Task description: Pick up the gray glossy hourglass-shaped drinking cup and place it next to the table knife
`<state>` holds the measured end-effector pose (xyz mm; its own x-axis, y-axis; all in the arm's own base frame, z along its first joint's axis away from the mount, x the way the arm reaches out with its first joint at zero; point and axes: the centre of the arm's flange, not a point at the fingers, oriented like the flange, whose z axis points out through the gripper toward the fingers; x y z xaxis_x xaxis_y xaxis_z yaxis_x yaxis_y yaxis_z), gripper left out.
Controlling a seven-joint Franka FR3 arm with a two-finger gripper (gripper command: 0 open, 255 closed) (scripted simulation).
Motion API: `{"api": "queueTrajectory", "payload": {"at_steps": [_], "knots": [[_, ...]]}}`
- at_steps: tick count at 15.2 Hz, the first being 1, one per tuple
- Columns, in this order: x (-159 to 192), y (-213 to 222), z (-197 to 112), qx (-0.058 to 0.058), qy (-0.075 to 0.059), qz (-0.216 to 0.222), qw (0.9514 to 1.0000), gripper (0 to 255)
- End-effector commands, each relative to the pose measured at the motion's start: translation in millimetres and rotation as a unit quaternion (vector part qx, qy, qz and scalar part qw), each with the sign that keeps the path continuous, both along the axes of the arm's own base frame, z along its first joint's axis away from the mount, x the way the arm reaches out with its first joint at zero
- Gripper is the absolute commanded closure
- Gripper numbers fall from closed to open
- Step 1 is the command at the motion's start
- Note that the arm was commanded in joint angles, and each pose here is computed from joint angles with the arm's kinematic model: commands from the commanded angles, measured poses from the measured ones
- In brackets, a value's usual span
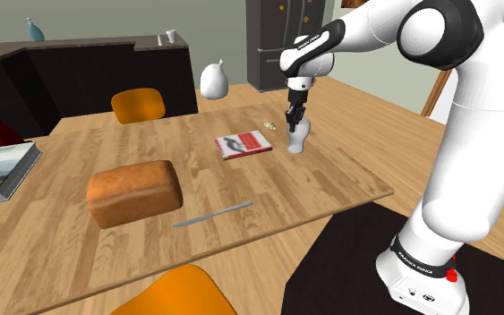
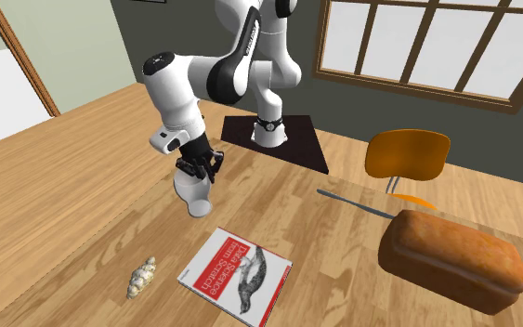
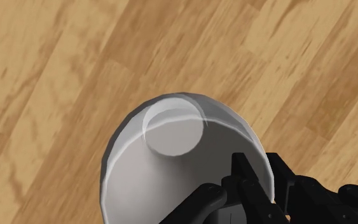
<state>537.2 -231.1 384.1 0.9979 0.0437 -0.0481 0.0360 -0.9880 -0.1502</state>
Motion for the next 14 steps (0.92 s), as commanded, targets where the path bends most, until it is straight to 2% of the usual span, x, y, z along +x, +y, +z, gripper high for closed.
{"api": "queueTrajectory", "payload": {"at_steps": [1, 14], "knots": [[0, 0, 8, 0.000, 0.000, 0.000, 1.0000, 255], [0, 0, 76, 0.000, 0.000, 0.000, 1.0000, 255]]}}
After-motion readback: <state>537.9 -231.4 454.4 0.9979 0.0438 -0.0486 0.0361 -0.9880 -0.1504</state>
